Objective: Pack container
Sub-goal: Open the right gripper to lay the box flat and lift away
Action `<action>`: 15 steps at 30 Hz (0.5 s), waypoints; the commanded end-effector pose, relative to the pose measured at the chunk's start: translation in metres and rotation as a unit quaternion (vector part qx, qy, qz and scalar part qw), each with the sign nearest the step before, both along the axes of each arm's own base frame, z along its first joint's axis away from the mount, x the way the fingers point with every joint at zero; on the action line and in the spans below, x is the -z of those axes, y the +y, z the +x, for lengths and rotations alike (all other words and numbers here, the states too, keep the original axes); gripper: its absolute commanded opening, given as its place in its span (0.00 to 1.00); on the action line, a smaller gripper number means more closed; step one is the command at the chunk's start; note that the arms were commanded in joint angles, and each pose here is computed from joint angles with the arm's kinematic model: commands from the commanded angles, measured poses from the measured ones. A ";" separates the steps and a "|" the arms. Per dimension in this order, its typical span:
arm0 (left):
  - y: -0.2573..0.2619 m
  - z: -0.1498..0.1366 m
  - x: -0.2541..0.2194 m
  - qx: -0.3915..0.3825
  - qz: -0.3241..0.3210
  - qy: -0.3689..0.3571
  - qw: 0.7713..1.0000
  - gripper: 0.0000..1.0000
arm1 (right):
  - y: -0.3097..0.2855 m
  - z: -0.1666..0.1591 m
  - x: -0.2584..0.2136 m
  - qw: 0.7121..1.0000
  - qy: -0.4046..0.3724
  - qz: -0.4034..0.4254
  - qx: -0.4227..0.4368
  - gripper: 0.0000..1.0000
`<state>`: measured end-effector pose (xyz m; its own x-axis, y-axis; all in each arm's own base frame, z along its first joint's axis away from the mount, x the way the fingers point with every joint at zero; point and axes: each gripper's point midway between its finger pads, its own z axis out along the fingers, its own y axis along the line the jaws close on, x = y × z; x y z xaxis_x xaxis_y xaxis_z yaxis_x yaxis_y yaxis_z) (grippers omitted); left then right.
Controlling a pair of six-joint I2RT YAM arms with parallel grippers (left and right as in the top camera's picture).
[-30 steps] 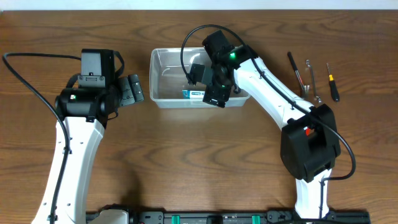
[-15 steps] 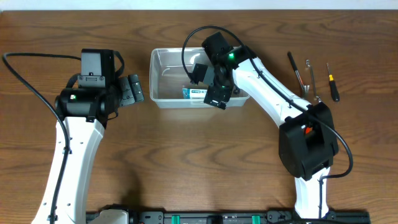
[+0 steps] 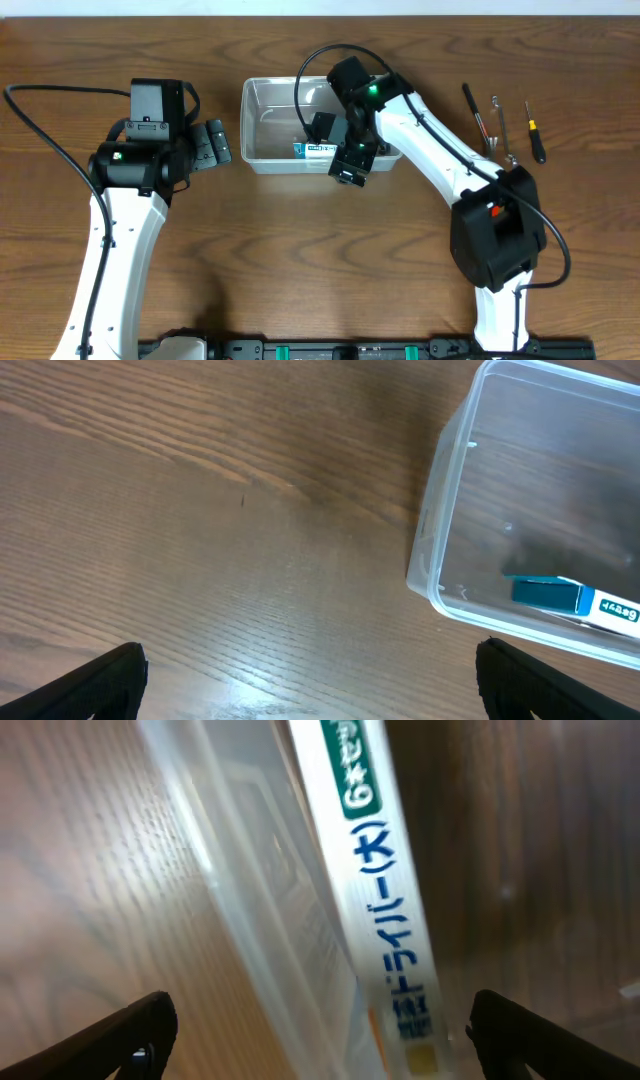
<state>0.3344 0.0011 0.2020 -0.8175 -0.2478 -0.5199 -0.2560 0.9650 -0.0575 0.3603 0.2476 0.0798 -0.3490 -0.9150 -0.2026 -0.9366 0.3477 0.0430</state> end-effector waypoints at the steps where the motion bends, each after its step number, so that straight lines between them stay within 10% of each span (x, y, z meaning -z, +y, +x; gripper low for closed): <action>1: 0.004 0.001 -0.004 -0.009 0.005 -0.005 1.000 0.98 | 0.015 0.010 -0.065 0.996 -0.052 0.062 0.037 0.97; 15: 0.004 0.001 -0.004 -0.009 0.005 -0.005 1.000 0.98 | -0.009 0.029 -0.147 0.972 -0.120 0.085 0.183 0.98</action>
